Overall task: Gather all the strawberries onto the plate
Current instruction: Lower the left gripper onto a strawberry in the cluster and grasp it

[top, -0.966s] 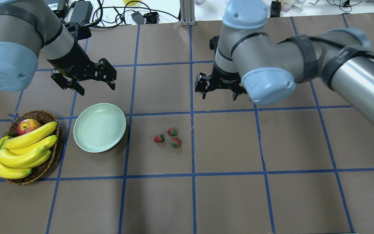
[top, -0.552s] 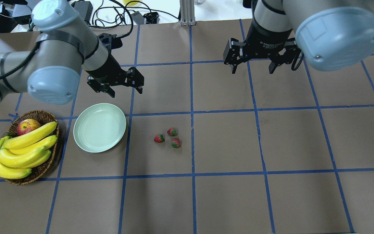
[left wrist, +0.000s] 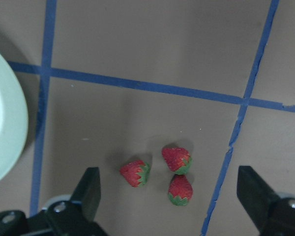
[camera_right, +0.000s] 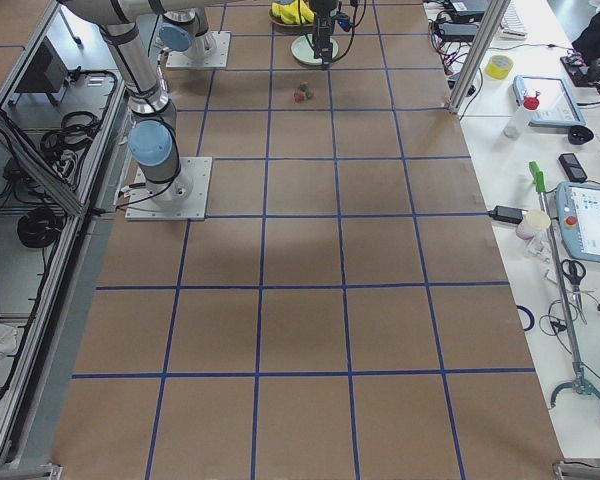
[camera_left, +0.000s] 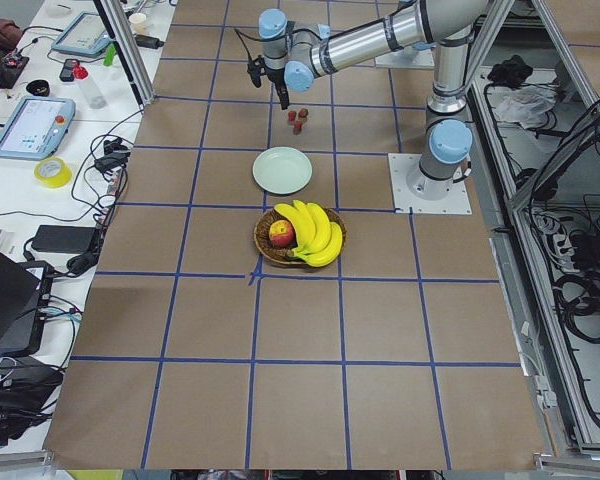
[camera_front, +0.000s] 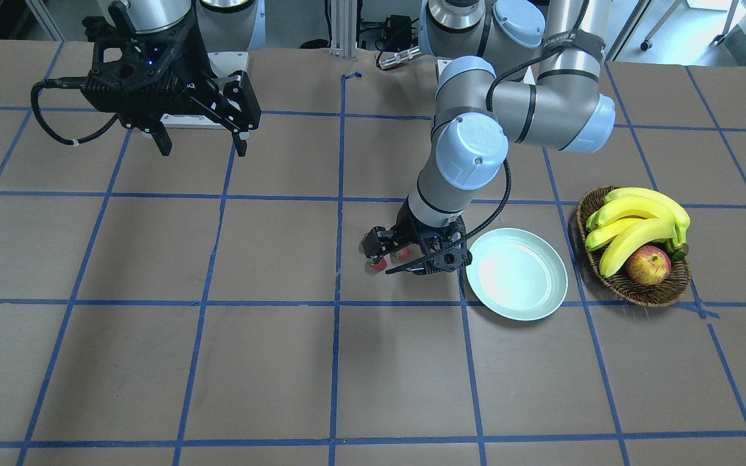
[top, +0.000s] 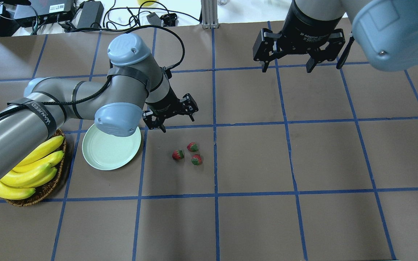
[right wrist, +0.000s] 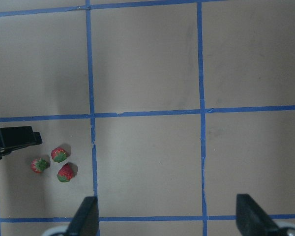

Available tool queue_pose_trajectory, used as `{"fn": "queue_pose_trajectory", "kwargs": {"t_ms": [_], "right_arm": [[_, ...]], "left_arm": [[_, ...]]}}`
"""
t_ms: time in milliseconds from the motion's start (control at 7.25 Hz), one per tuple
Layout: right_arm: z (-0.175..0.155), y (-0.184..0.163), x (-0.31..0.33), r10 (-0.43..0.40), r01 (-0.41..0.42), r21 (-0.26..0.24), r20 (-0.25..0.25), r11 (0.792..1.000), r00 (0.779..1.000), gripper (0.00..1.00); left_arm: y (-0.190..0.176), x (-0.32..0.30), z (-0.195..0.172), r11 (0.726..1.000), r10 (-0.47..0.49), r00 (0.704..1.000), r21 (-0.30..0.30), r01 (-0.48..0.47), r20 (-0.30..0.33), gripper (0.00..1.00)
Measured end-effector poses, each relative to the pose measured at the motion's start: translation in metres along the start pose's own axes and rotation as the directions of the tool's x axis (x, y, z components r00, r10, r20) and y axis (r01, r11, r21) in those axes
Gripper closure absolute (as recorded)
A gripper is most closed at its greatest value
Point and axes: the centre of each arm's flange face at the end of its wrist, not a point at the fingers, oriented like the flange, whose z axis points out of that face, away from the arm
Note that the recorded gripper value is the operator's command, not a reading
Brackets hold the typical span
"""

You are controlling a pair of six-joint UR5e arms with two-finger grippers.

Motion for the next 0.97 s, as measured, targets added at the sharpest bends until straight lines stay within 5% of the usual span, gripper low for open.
{"fn": "queue_pose_trajectory", "kwargs": {"t_ms": [276, 552, 966], "right_arm": [[-0.002, -0.001, 0.002, -0.055, 0.055, 0.007, -0.005, 0.998, 0.998, 0.00], [-0.004, -0.002, 0.008, -0.085, 0.086, 0.020, -0.067, 0.996, 0.994, 0.00], [-0.006, 0.002, 0.014, -0.021, 0.026, 0.036, -0.128, 0.999, 0.992, 0.00]], "left_arm": [[-0.003, 0.008, 0.031, 0.995, -0.098, 0.995, -0.015, 0.098, 0.012, 0.01], [-0.007, 0.011, 0.056, 0.990, -0.136, 0.990, -0.033, 0.137, 0.024, 0.09], [0.004, 0.018, 0.084, 0.984, -0.163, 0.985, -0.068, 0.167, 0.060, 0.16]]}}
